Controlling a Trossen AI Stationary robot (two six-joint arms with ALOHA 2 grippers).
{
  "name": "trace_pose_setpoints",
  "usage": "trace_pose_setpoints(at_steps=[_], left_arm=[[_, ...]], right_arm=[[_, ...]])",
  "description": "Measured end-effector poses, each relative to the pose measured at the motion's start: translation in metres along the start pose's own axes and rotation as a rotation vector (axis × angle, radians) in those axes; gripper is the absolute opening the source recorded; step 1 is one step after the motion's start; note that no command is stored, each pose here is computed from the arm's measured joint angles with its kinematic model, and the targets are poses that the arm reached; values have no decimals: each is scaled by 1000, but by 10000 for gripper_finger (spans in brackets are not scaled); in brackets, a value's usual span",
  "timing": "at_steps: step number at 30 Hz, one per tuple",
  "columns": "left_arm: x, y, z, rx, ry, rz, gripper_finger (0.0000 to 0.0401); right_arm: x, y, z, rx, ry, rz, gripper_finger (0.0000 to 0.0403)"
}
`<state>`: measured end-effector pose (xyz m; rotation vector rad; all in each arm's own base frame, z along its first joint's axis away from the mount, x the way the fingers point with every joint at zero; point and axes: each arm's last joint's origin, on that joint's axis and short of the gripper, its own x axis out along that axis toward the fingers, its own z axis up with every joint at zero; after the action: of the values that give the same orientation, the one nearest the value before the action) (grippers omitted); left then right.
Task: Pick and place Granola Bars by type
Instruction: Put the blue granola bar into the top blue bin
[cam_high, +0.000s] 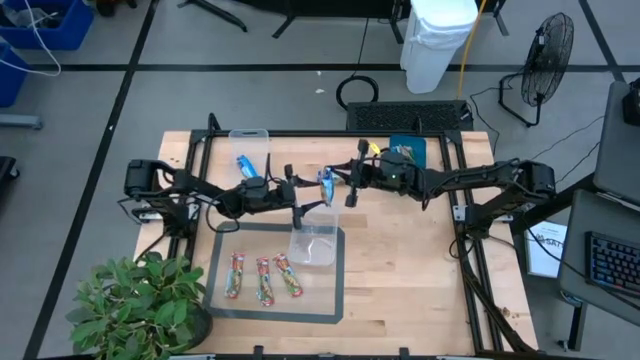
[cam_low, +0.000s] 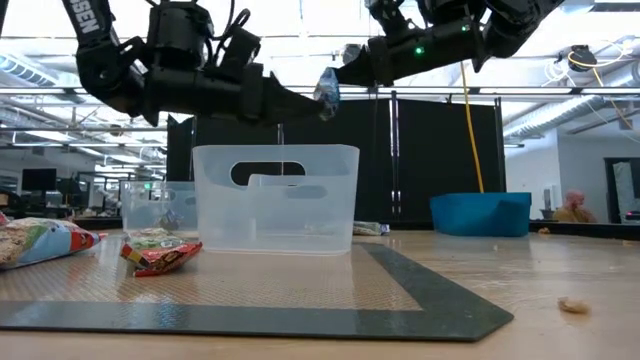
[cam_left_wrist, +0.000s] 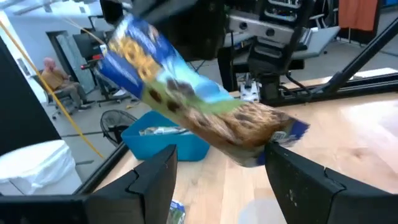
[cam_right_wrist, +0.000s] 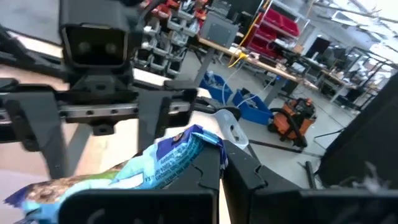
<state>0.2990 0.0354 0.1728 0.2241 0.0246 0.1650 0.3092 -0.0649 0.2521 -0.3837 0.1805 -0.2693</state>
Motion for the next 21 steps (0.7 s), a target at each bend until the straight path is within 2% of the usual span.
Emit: trace_pose_setpoints(at_steps=[10,21], left_arm=[[1,5,-1,79,27,64,243],[1,7,0,90,15,79,243]], right_arm=[[-1,8,-7,29,51,150,0],[-3,17,-12,39,92,260,0]])
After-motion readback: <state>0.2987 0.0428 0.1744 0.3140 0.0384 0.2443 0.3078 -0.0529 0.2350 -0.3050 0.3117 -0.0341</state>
